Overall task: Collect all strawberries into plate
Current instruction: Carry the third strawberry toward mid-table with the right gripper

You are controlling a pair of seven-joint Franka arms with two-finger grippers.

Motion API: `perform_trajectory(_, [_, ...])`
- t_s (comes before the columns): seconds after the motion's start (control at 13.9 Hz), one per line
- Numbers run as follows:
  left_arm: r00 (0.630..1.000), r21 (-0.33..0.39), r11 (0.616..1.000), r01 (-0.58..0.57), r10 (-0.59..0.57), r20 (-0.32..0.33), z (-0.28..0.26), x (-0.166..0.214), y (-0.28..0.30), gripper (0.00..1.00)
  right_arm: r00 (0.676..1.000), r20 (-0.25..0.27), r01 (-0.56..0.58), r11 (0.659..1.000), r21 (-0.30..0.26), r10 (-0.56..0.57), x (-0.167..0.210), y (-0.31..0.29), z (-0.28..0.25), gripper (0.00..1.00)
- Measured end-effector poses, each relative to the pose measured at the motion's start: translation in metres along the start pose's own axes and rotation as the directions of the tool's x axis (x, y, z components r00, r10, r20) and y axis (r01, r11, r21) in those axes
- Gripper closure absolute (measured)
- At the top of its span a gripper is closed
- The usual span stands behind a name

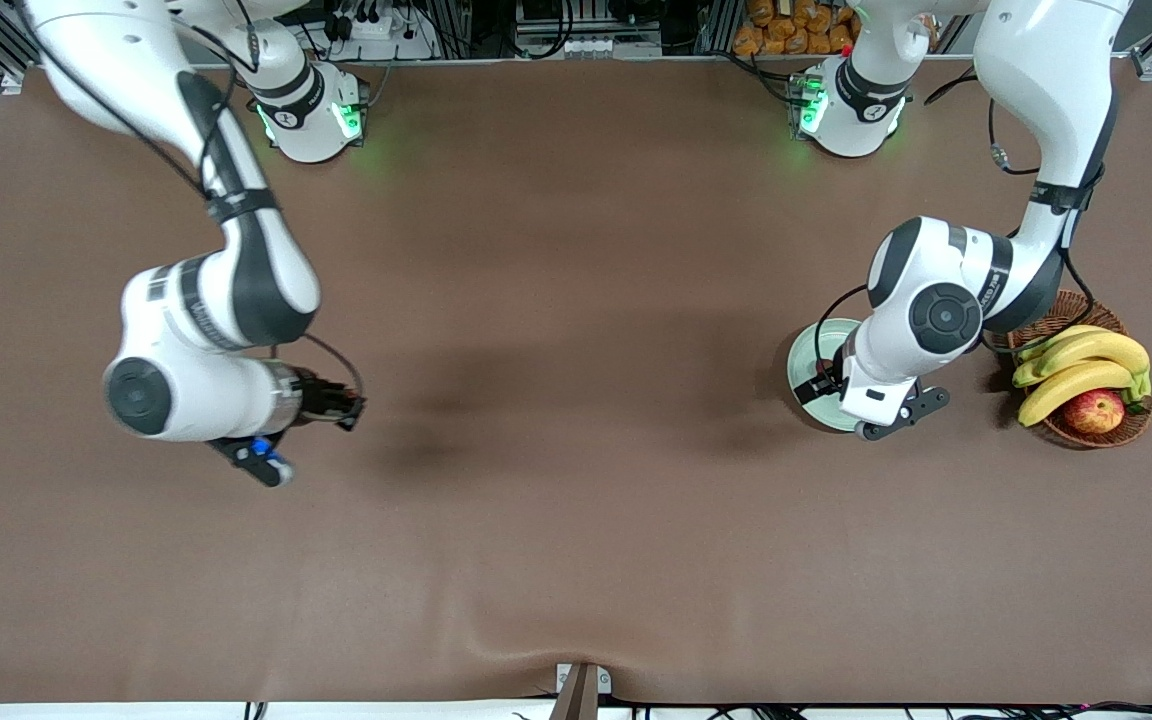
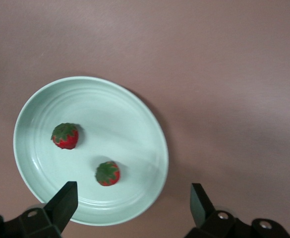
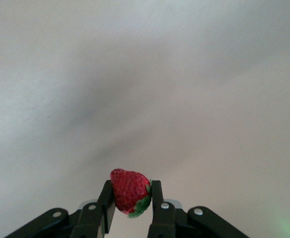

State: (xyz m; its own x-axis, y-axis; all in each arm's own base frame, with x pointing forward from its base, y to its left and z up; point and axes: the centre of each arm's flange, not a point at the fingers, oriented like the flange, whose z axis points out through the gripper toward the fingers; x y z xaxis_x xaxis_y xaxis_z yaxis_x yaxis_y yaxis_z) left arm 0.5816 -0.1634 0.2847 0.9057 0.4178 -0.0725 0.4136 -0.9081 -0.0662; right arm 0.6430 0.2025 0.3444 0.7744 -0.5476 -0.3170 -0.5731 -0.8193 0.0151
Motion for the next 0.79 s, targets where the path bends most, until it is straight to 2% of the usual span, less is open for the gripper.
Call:
perform_trajectory(0.22, [1.000, -0.028, 0.999, -0.019, 0.018, -0.026, -0.018, -0.002, 0.014, 0.00, 0.998, 0.014, -0.065, 0.995, 0.070, 0.064, -0.044, -0.042, 0.005, 0.67])
perform_trajectory(0.43, [0.999, -0.044, 0.999, -0.024, 0.022, -0.046, -0.032, -0.001, 0.019, 0.00, 0.991, -0.004, -0.131, 0.984, 0.119, 0.132, -0.082, -0.080, 0.023, 0.67])
perform_trajectory(0.79, [0.997, -0.060, 0.997, -0.038, 0.034, -0.065, -0.046, -0.005, 0.026, 0.00, 0.975, -0.048, -0.204, 0.961, 0.189, 0.217, -0.142, -0.142, 0.107, 0.67])
